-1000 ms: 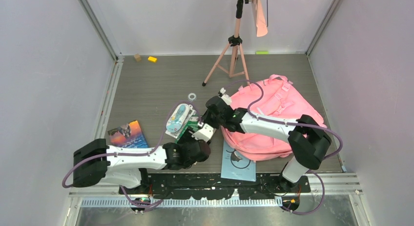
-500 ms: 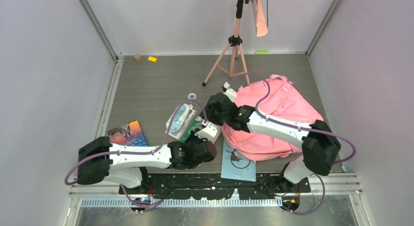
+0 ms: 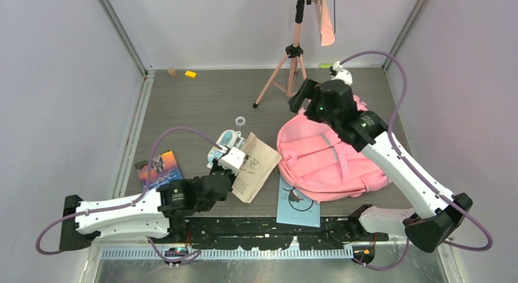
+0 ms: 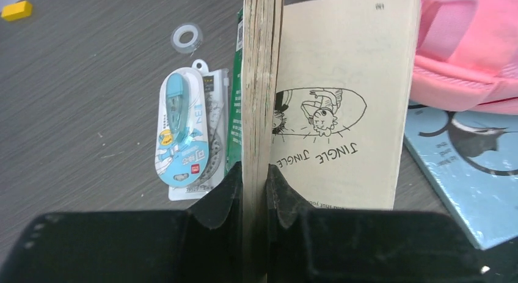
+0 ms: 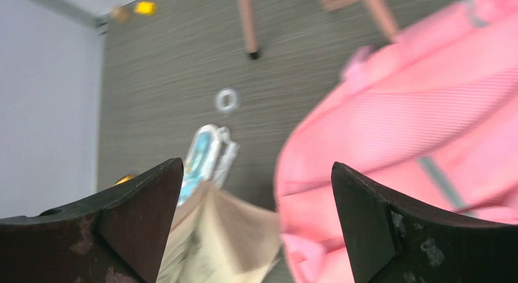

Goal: Pack the student bag
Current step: Pick up the book from the center of the board.

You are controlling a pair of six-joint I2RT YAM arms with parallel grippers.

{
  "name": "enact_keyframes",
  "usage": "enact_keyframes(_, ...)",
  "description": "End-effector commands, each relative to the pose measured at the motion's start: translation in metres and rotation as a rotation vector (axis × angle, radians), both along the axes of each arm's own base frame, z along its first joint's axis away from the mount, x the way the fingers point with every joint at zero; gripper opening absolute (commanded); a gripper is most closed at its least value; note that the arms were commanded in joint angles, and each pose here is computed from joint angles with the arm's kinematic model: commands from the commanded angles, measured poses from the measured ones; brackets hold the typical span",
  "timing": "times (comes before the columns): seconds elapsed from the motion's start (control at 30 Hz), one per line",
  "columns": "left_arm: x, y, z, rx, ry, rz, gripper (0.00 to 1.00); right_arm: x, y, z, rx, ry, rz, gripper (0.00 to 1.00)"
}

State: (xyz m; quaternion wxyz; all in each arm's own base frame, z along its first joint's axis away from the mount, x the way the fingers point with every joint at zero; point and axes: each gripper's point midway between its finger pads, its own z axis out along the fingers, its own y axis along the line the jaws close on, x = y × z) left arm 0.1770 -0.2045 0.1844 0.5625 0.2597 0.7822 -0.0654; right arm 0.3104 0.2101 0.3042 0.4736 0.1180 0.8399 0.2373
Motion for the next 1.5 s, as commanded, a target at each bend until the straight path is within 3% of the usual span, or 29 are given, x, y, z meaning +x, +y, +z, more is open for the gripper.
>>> enact_keyframes(0.0, -0.006, -0.009, 0.054, -0.188, -0.009, -0.076, 0.00, -0.003, -0.054, -0.035, -0.217, 0.119, 0.017, 0.98)
enact_keyframes(0.23, -0.010, 0.009, 0.106, -0.326, -0.038, -0.062, 0.00, -0.017, -0.076, -0.067, -0.246, 0.180, 0.056, 0.98)
enact_keyframes(0.47, -0.017, 0.012, 0.147, -0.418, -0.077, -0.122, 0.00, -0.034, -0.045, -0.073, -0.128, 0.177, 0.229, 0.97)
enact_keyframes(0.67, -0.023, -0.011, 0.175, -0.544, -0.105, -0.210, 0.00, -0.052, 0.007, -0.047, 0.090, 0.103, 0.481, 0.95)
enact_keyframes(0.87, -0.024, -0.063, 0.196, -0.619, -0.104, -0.305, 0.00, -0.078, 0.038, 0.001, 0.252, -0.018, 0.667, 0.94)
enact_keyframes(1.2, -0.011, -0.092, 0.218, -0.802, -0.038, -0.406, 0.00, -0.108, 0.047, 0.052, 0.396, -0.159, 0.805, 0.97)
enact_keyframes(1.33, -0.011, -0.096, 0.219, -0.861, -0.002, -0.476, 0.00, -0.116, 0.043, 0.059, 0.377, -0.185, 0.824, 0.98)
enact_keyframes(1.47, -0.022, -0.098, 0.212, -0.821, 0.041, -0.568, 0.00, -0.116, 0.034, 0.052, 0.282, -0.186, 0.808, 0.98)
